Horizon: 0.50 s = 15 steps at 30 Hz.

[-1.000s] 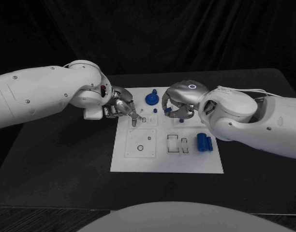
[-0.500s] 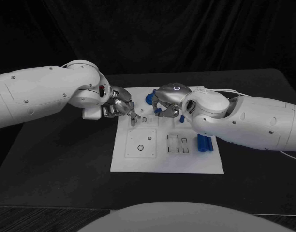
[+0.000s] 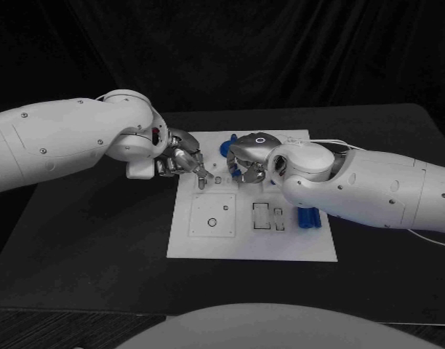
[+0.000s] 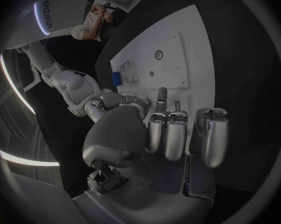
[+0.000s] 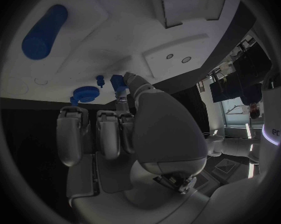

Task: Assemble the parts on the task board

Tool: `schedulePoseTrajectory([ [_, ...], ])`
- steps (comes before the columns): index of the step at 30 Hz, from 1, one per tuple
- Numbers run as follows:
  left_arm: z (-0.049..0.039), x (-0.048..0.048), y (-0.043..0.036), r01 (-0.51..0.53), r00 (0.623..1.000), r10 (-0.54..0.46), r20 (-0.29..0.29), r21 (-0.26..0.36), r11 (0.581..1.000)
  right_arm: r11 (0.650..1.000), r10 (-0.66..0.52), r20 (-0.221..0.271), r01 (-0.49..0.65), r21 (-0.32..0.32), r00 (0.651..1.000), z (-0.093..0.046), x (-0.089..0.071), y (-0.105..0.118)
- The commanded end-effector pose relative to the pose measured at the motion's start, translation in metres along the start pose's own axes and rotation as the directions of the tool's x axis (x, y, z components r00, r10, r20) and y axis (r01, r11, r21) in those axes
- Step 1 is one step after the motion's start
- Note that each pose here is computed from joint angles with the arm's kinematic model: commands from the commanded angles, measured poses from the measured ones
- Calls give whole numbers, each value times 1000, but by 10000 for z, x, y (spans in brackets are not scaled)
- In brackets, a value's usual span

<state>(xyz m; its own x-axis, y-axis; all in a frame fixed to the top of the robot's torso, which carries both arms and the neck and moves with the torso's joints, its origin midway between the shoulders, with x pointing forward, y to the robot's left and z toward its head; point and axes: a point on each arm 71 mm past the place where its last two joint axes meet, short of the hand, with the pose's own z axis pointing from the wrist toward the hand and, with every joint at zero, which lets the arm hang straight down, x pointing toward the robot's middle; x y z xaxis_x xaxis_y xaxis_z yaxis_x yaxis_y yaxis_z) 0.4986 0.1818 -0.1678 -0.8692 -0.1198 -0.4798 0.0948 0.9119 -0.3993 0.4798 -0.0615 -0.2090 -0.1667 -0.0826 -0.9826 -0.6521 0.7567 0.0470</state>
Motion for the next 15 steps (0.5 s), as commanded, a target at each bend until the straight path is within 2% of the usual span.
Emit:
schedulePoseTrajectory([
  [1, 8, 12, -21, 2, 1000, -2, -9, 11, 1000, 1000, -4, -28, 4, -9, 1000, 8, 40, 12],
  [15, 17, 7, -27, 0, 1000, 0, -11, 10, 1000, 1000, -12, -70, 11, -9, 998, 32, 92, 17],
])
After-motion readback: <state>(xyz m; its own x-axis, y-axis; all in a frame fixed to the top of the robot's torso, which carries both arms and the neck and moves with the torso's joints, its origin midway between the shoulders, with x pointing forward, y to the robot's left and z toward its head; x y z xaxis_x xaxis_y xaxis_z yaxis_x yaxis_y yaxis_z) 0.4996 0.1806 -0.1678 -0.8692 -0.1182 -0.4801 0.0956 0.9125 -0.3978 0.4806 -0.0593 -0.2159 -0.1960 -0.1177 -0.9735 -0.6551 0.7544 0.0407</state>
